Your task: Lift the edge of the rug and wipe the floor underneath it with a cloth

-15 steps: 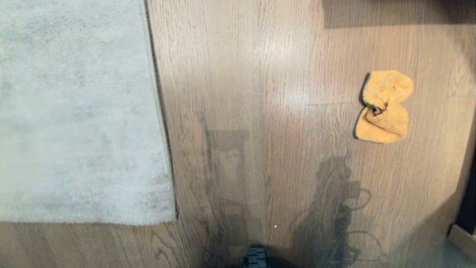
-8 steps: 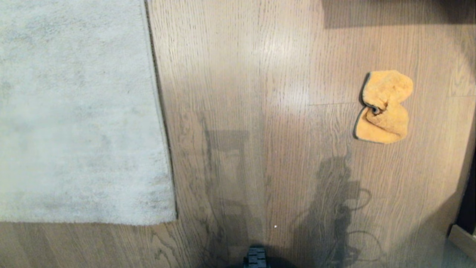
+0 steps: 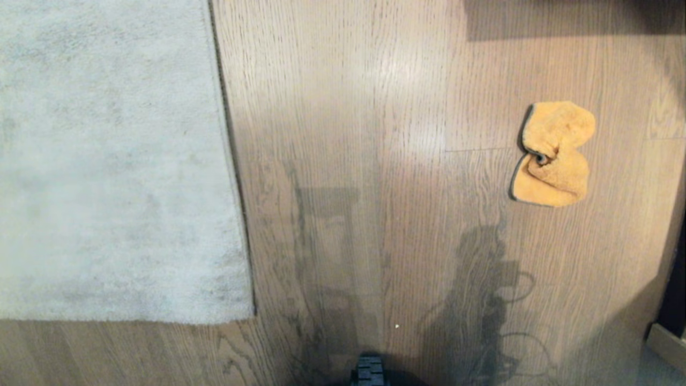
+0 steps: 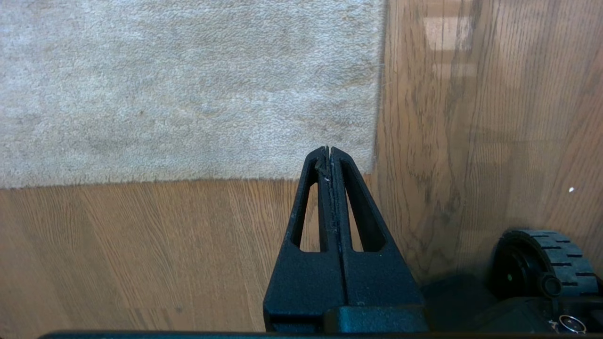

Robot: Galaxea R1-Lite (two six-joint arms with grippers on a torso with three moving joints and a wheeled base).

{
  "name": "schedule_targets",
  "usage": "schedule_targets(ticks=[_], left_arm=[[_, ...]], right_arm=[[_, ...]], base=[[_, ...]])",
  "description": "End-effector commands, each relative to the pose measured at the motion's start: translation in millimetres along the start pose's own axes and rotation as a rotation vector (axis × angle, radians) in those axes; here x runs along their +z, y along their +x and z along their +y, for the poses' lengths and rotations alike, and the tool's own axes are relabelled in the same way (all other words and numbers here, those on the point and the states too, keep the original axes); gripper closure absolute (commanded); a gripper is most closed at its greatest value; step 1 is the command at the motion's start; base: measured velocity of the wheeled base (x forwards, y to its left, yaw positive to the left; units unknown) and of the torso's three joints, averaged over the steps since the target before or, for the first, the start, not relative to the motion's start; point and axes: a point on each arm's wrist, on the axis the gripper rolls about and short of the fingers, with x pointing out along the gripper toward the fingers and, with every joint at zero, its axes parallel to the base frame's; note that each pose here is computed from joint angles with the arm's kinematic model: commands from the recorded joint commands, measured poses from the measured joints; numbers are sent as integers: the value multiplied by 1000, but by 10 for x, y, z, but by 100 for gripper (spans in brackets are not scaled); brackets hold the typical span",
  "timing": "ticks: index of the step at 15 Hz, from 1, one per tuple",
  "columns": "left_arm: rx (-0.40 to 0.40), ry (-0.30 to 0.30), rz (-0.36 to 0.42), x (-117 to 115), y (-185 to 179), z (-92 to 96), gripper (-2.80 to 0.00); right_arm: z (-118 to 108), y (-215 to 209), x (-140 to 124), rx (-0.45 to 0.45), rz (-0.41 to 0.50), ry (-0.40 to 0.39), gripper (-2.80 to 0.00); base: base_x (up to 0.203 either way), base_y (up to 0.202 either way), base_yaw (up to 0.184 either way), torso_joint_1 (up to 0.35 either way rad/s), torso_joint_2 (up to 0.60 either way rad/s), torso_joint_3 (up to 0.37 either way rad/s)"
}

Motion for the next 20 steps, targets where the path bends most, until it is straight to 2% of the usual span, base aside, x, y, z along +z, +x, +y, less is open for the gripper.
schedule_targets(ticks=[1, 15, 20], left_arm=[[0, -1, -1, 0, 0, 0, 0], [0, 2, 0, -1, 0, 0, 0], [1, 1, -1, 1, 0, 0, 0]], right_arm=[[0, 1, 0, 2, 1, 0, 0], [0, 1, 0, 1, 2, 0, 0], [0, 1, 0, 2, 1, 0, 0]], base=[[0, 0, 0, 0, 0, 0], [0, 0, 0, 0, 0, 0], [0, 0, 0, 1, 4, 142]])
